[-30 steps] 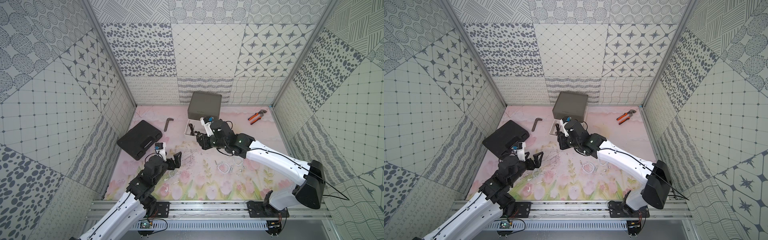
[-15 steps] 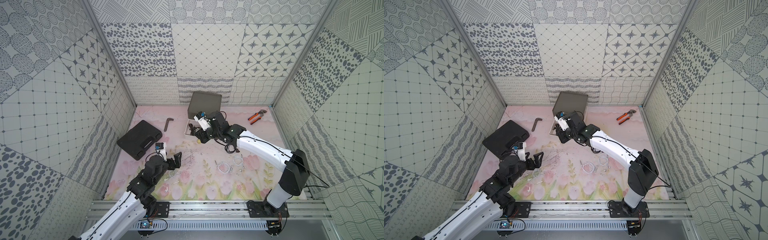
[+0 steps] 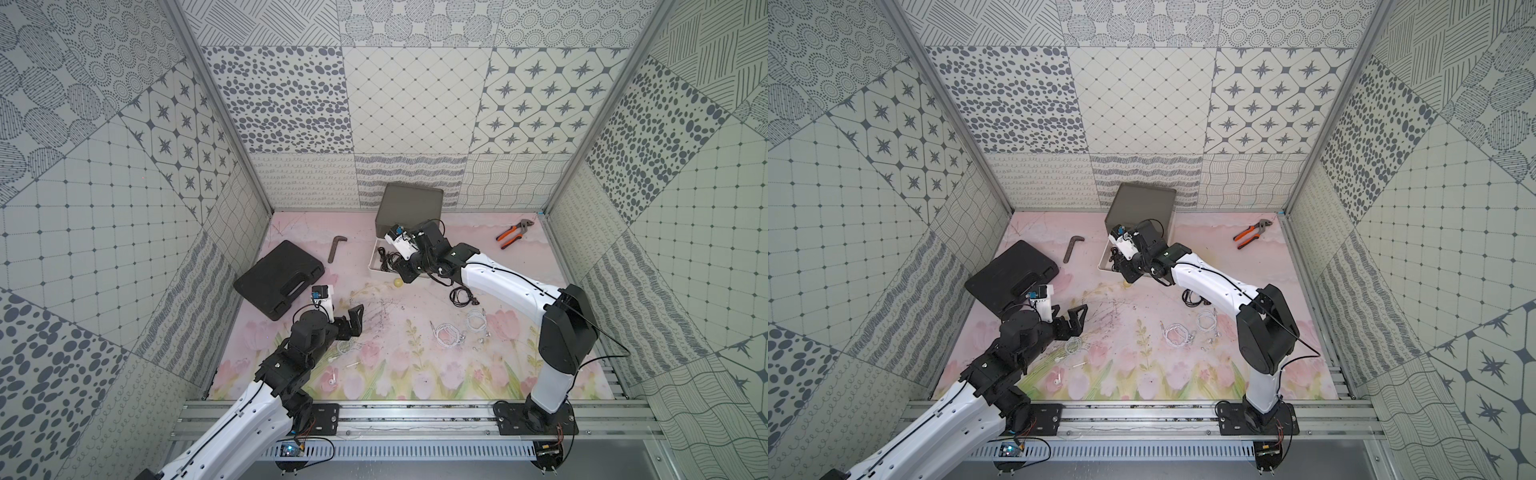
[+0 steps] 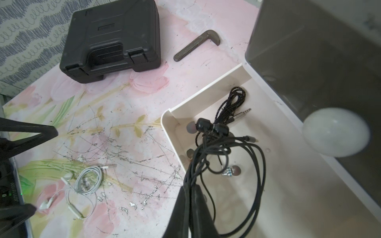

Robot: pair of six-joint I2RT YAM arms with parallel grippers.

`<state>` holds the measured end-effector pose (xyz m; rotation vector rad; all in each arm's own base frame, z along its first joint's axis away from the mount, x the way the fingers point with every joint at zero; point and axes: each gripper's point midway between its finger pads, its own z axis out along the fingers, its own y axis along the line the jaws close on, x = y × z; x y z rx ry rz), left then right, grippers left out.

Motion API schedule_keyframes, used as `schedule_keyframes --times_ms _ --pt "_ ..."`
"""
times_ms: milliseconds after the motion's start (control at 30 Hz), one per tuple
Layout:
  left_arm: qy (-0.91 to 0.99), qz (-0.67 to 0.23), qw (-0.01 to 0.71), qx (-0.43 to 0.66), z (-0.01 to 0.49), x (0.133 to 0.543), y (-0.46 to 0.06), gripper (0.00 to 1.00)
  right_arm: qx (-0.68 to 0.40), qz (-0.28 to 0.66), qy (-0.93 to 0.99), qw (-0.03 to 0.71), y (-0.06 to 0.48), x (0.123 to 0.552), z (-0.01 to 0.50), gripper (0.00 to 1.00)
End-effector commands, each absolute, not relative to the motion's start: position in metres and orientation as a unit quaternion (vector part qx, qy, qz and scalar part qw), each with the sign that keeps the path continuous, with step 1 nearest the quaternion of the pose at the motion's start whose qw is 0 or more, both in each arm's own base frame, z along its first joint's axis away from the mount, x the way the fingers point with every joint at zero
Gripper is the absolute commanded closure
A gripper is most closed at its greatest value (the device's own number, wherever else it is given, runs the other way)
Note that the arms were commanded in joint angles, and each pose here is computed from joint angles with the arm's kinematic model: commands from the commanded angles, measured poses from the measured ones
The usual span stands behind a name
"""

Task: Place the wired earphones into the drawer by color
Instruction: Place the wired earphones in the drawer.

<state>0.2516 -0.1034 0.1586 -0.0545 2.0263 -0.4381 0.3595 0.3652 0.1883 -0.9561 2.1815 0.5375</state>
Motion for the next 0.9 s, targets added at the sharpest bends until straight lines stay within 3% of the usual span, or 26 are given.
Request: schedule_keyframes --times_ms 0,433,633,867 --pt "0.836 -0.172 0.52 -0.02 0.161 0.255 -0.1 0.01 -0.37 0.183 0.831 0.374 0.367 0.378 0.197 0.93" --pt "0.836 -0.174 0.52 -0.019 0.161 0.255 -0.101 0.01 -0.361 0.111 0.842 0.385 0.355 0.401 0.178 0.9" --pt "0.834 -0.193 0.516 0.0 0.163 0.254 -0.111 0.01 -0.349 0.126 0.842 0.392 0.354 0.397 0.19 0.58" --pt "0.826 -0.229 0.513 0.037 0.167 0.251 -0.129 0.01 -0.316 0.167 0.842 0.404 0.341 0.374 0.217 0.47"
